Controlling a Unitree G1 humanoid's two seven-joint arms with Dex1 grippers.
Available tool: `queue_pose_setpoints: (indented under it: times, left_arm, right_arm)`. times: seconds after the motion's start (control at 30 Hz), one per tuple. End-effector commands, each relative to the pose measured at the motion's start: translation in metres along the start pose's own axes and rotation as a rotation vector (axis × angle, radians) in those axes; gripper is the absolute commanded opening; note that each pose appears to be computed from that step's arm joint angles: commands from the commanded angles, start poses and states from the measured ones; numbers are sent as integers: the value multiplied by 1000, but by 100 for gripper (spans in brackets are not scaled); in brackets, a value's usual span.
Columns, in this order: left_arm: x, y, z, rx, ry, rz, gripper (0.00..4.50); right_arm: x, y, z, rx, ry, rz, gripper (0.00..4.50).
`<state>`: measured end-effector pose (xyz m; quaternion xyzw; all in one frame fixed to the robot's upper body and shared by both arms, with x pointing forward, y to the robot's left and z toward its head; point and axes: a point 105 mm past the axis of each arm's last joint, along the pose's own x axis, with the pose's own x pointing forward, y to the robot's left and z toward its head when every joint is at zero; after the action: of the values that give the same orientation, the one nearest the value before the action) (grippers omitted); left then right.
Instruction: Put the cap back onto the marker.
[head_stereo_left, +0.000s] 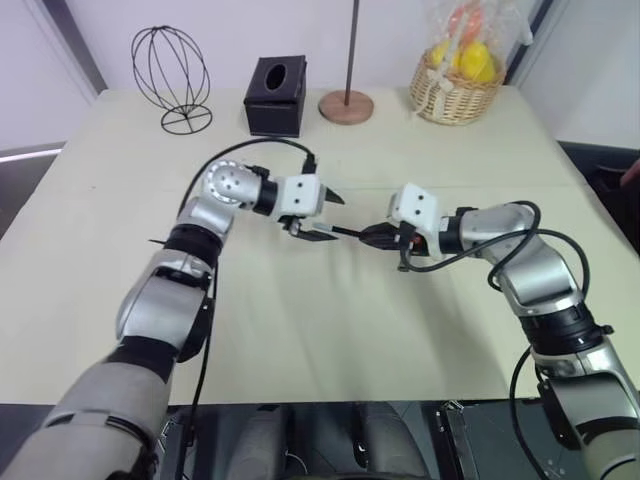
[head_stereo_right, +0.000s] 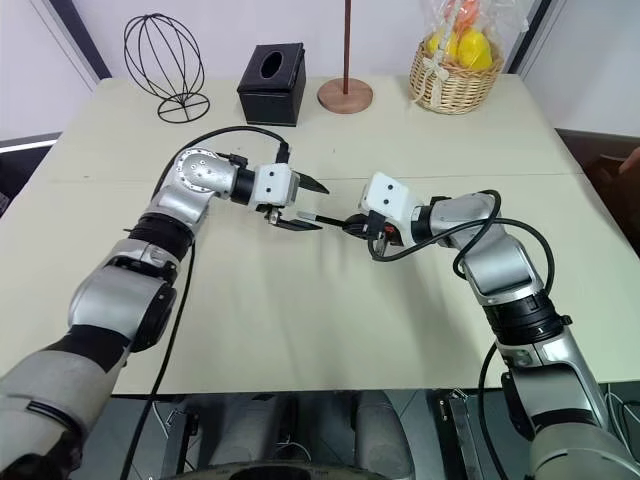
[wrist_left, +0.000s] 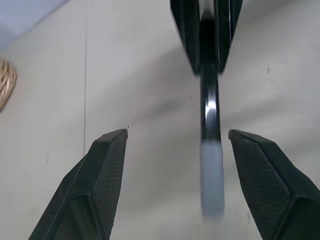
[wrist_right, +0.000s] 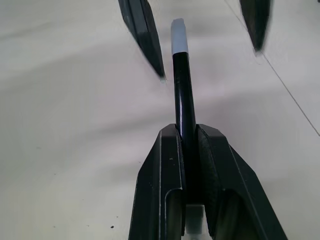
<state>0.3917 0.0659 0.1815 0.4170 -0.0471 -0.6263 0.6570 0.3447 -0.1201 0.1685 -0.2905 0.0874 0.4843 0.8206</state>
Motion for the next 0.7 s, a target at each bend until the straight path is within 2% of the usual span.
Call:
queue_pose_setpoints:
  times: [0.03, 0.13, 0.3, 0.47, 0.6, 0.67, 0.7]
  left_arm:
    - [-36, 7, -6, -126, -8, 28, 337]
    - [-60, -2, -20, -273, -21, 55, 337]
    - [-87, -12, -35, -478, -77, 269, 337]
    - [-107, -18, -48, -691, -129, 702, 337]
    - [-109, -29, -47, -798, -159, 853, 337]
    - [-104, -39, -46, -827, -159, 892, 343]
    - [-102, -43, -46, -836, -161, 905, 343]
  right_arm:
    - [-20, -27, -17, 40, 13, -174, 0]
    - [-32, -38, -34, 124, 20, -295, 0]
    - [-54, -34, -51, 272, 17, -417, 0]
    - [-87, -34, -83, 357, 96, -619, 0]
    - [-96, -41, -92, 392, 108, -715, 0]
    - [-96, -43, -96, 403, 108, -745, 96]
    - [-96, -43, -97, 407, 109, -753, 130]
